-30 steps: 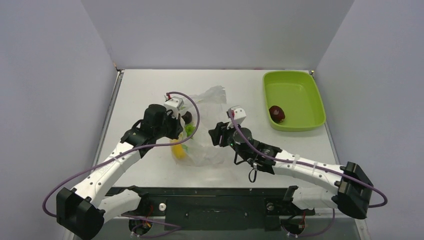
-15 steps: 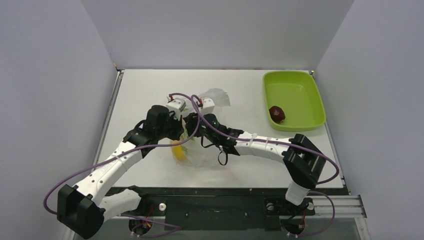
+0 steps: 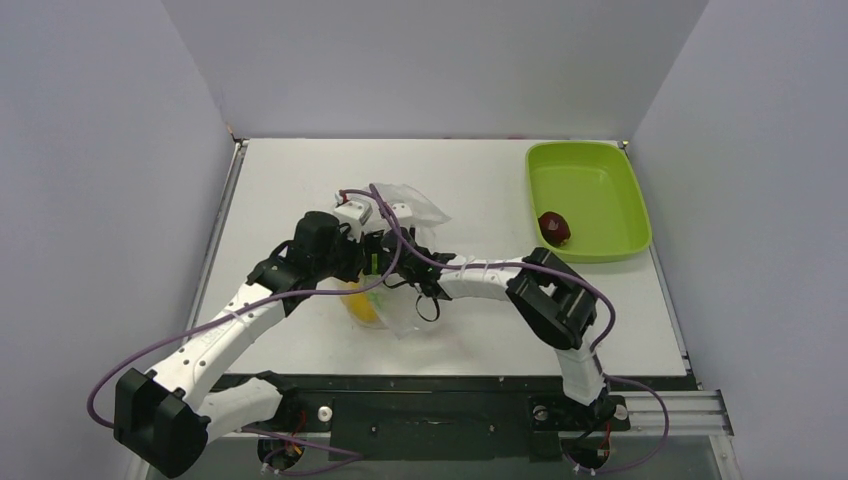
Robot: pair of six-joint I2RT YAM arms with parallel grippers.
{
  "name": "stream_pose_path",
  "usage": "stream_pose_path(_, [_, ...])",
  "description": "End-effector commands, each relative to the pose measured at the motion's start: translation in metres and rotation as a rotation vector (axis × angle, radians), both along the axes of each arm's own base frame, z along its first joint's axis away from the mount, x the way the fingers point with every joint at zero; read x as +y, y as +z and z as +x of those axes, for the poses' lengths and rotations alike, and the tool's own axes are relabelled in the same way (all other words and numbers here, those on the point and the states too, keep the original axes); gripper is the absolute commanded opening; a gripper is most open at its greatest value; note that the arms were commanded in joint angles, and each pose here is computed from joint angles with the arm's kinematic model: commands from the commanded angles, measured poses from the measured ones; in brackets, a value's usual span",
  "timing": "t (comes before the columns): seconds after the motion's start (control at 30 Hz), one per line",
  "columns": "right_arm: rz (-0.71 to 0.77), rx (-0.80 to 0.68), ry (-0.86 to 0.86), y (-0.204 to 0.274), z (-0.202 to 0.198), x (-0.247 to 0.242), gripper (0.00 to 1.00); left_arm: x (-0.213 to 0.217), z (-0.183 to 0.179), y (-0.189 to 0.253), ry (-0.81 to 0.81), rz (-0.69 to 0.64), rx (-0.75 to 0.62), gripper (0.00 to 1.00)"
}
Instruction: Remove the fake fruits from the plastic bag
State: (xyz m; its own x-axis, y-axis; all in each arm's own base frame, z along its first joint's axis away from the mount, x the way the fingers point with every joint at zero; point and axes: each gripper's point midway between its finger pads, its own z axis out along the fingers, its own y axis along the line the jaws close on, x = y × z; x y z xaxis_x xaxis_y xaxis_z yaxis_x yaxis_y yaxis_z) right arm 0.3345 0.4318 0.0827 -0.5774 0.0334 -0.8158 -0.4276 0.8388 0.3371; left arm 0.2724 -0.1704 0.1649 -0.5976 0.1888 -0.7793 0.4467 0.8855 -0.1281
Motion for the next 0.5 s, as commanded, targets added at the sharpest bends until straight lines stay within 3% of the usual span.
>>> stream_pose_path(0.0, [0.021, -0.039, 0.03, -0.002, 0.009, 0.022, 0.75, -0.009, 0.008, 0.02, -0.019, -0.038, -0.059, 0.0])
stream_pose_path(0.33, [-0.17, -0.022, -0.074, -0.06, 0.027, 0.013, 0.69, -0.009, 0.009, 0.015, -0.015, -0.026, -0.038, 0.0])
stream_pose_path(0.4, [-0.229, -0.021, -0.12, -0.072, 0.03, 0.002, 0.64, -0.009, 0.009, 0.015, -0.014, -0.027, -0.039, 0.0])
stream_pose_path(0.47, [-0.262, -0.007, -0.147, -0.082, 0.031, -0.008, 0.53, -0.009, 0.009, 0.015, -0.012, -0.024, -0.038, 0.0])
